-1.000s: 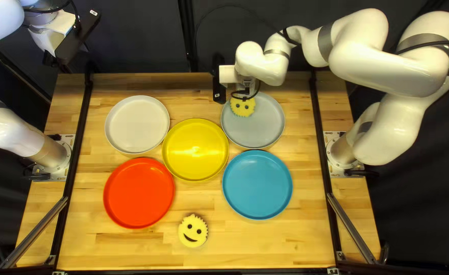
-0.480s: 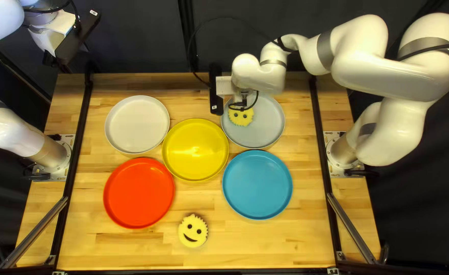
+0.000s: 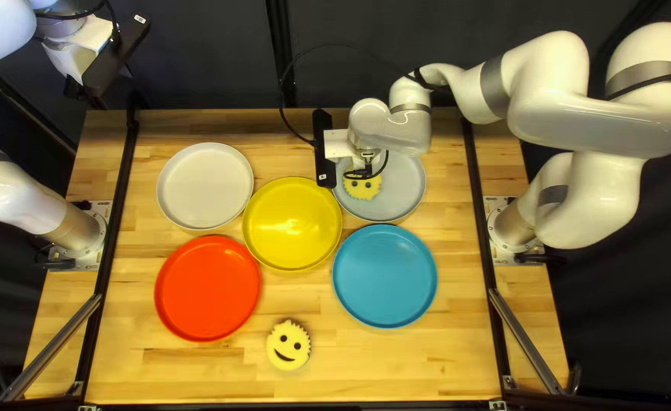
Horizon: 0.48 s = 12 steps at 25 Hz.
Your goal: Pick up sponge and scrub the plate
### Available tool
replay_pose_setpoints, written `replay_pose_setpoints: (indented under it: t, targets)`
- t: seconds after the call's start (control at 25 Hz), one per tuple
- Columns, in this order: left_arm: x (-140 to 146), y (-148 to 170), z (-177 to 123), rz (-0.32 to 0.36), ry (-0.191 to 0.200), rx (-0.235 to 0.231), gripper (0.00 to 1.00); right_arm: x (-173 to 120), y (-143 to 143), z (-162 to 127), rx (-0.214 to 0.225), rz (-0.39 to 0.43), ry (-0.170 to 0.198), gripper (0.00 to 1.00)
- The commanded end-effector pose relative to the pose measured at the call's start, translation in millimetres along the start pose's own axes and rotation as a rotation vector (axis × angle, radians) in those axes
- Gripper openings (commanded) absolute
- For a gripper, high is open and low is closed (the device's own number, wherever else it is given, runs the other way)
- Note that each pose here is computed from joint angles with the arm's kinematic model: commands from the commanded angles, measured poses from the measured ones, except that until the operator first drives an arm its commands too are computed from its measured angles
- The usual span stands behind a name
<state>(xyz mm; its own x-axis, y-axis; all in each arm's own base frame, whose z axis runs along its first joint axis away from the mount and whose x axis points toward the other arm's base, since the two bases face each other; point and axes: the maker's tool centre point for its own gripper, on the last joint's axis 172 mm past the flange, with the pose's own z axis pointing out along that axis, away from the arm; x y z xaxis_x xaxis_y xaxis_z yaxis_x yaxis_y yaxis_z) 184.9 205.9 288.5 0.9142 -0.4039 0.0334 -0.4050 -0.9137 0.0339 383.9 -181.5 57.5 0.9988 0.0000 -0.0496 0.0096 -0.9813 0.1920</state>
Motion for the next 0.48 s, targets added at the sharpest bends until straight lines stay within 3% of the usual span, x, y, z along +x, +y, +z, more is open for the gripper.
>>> replay_pose_setpoints:
  t: [0.04, 0.28, 0.48]
  targets:
    - [0, 0, 0, 0.0, 0.0, 0.0, 1.0, -1, 20, 5, 0.014, 0.04, -0.016, 0.0]
    - [0, 0, 0, 0.0, 0.0, 0.0, 1.0, -7, 32, 6, 0.011, 0.079, -0.022, 0.0]
    - [0, 0, 0, 0.0, 0.0, 0.0, 1.0, -4, 7, 3, 0.002, 0.067, -0.016, 0.0]
